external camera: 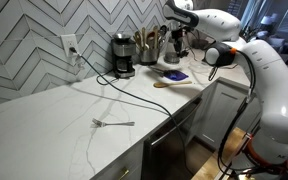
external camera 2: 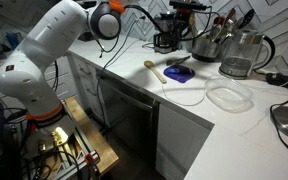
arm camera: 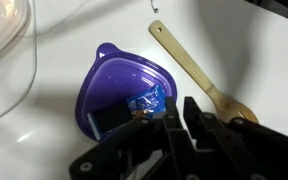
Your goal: Remove the clamp tongs from the metallic utensil storage bucket and place it on the counter top
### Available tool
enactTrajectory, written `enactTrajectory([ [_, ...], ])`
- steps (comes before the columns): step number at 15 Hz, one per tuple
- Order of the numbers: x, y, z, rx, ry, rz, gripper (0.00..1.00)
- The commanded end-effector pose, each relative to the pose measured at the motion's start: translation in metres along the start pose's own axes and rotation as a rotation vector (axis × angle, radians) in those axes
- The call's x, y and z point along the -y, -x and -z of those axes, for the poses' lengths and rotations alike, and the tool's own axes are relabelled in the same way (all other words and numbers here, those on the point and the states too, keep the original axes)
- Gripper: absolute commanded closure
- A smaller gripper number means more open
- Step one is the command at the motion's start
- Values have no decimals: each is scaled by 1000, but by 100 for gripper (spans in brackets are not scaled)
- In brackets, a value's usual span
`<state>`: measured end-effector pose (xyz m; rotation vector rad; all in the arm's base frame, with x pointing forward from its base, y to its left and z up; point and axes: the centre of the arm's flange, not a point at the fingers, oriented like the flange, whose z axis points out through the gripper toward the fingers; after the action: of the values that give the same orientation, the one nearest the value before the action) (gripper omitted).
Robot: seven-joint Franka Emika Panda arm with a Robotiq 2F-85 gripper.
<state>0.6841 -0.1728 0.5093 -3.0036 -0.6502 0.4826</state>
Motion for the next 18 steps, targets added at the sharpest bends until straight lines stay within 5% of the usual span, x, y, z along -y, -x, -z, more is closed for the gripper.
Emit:
enactTrajectory([
  [1, -17, -31, 18, -18, -28, -21, 96],
  [2, -15, -31, 20, -36, -40, -24, 96],
  [3, -13, -30, 22, -65, -39, -40, 66],
  [11, -7, -42, 52, -454, 162, -278, 7],
  [18, 5, -52, 58, -541, 180, -318, 0],
])
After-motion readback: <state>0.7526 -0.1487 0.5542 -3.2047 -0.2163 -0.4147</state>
